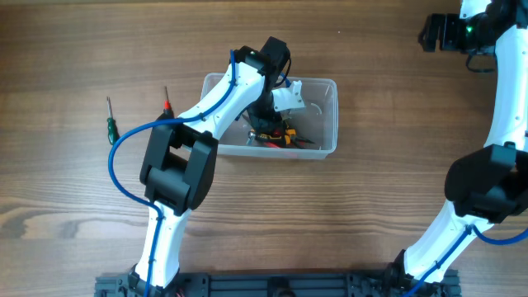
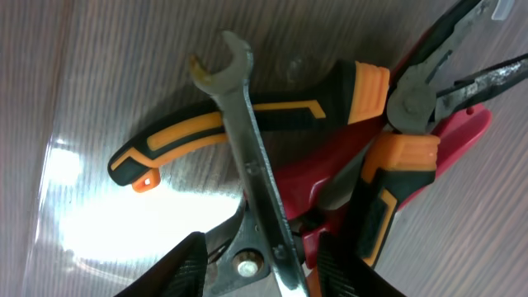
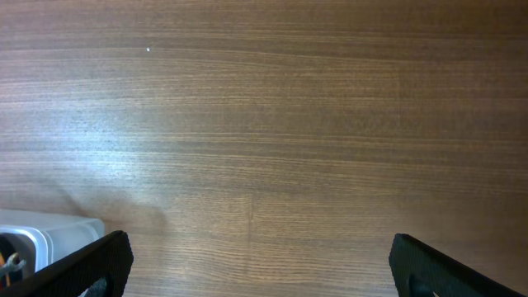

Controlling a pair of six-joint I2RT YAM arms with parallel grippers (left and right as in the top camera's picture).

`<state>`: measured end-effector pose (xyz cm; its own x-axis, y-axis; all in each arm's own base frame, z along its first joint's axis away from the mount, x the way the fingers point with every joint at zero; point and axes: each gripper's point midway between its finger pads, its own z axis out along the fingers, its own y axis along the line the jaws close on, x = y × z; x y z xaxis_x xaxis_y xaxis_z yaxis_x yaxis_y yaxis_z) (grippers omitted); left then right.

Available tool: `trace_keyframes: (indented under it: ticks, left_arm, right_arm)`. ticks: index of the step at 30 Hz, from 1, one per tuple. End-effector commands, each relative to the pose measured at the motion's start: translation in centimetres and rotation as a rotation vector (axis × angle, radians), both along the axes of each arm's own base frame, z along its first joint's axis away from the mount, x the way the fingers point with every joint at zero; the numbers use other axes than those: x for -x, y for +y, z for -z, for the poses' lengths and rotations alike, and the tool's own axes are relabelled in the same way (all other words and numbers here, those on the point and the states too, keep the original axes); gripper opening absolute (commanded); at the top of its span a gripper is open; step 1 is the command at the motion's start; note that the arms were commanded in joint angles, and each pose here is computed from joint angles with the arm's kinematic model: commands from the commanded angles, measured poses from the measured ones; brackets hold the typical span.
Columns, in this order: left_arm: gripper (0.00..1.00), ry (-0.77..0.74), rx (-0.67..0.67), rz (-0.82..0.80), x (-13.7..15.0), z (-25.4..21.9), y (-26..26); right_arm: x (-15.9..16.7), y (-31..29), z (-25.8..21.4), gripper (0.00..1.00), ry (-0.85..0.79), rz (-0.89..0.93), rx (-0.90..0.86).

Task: Pack container
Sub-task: 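Move the left gripper to the red-black screwdriver and grasp it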

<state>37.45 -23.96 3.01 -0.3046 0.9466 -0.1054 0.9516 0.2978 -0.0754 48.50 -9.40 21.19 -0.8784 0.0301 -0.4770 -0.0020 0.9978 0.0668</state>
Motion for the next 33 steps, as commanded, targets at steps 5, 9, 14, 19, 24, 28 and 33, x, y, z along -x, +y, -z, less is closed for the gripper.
trace_keyframes:
  ticks: [5,9,14,19,24,28,33]
  left_arm:
    - [0.54,-0.248,0.164,-0.124,-3.4,-12.0,0.0]
    - [0.6,-0.417,0.279,-0.28,-5.1,-20.5,2.8]
    - [0.55,-0.46,0.247,-0.664,-5.4,-24.0,10.9]
    - [0.46,-0.321,0.116,-1.155,-4.2,-21.0,19.4]
    - [0.45,-0.139,0.045,-1.389,-2.3,-15.0,24.3]
    - [0.47,-0.044,0.072,-1.419,-1.5,-11.3,24.6]
    - [0.45,0.02,0.092,-1.474,-0.5,-5.4,24.0]
  right_arm:
    - [0.0,-0.1,0.1,1.0,0.004,0.016,-0.003]
    - [0.0,-0.1,0.1,1.0,0.004,0.017,-0.003]
    - [0.0,-0.1,0.1,1.0,0.004,0.016,-0.003]
    - [0.0,-0.1,0.1,1.0,0.004,0.016,-0.003]
    - [0.0,-0.1,0.1,1.0,0.004,0.017,-0.003]
    - [0.0,-0.1,0.1,1.0,0.004,0.017,-0.003]
    - [0.0,-0.1,0.1,1.0,0.004,0.016,-0.003]
